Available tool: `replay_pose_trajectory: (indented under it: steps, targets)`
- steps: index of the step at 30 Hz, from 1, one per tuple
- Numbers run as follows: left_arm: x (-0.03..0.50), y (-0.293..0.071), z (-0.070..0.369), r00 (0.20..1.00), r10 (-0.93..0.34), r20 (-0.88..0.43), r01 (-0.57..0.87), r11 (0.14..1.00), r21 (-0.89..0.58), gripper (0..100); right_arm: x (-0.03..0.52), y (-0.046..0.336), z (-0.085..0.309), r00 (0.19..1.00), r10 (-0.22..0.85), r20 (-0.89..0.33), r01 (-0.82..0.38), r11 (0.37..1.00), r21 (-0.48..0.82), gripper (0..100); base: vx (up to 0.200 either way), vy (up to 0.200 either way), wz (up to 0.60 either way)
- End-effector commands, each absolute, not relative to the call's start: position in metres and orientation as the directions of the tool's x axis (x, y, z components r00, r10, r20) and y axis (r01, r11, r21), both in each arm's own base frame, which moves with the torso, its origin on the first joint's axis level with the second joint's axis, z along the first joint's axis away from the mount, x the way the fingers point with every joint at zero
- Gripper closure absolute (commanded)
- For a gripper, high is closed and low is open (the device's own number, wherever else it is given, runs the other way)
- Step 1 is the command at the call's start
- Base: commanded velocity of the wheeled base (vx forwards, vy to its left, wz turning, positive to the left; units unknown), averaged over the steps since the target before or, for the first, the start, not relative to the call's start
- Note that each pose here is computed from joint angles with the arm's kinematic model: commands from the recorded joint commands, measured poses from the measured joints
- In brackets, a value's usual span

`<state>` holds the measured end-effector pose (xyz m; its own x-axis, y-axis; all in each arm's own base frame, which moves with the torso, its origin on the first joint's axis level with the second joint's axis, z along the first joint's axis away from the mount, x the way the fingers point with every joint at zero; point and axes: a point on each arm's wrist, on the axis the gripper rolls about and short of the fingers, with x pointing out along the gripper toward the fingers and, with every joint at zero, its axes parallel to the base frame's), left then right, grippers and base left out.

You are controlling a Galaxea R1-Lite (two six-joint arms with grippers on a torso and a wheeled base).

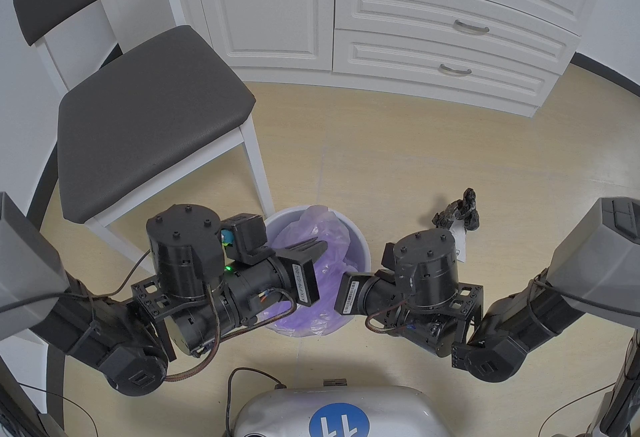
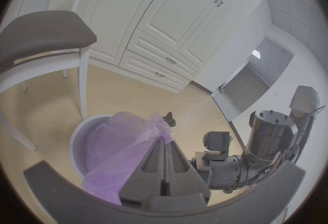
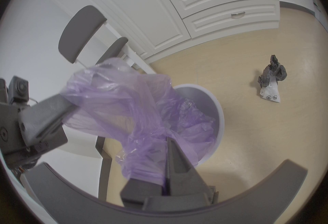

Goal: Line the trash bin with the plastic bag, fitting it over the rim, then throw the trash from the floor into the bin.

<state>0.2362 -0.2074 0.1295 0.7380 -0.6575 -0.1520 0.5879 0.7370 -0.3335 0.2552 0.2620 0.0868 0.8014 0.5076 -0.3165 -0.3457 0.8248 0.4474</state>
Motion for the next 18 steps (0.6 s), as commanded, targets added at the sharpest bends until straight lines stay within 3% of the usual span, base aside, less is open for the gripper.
replay_pose_trajectory:
  steps: [1,8,18]
  targets:
    - [0.252,-0.204,0.124,0.761,-0.627,-0.168,0.553,0.762,-0.338,100,0.268,0.265,0.084,0.813,0.492,-0.311,-0.320,0.824,0.468,100,0.000,0.000,0.00]
    - [0.297,-0.198,0.099,0.808,-0.554,-0.201,0.461,0.806,-0.370,100,0.289,0.262,0.076,0.835,0.454,-0.311,-0.270,0.830,0.488,100,0.000,0.000,0.00]
    - [0.338,-0.192,0.091,0.852,-0.493,-0.174,0.365,0.799,-0.477,100,0.323,0.252,0.067,0.870,0.394,-0.296,-0.196,0.827,0.527,100,0.000,0.000,0.00]
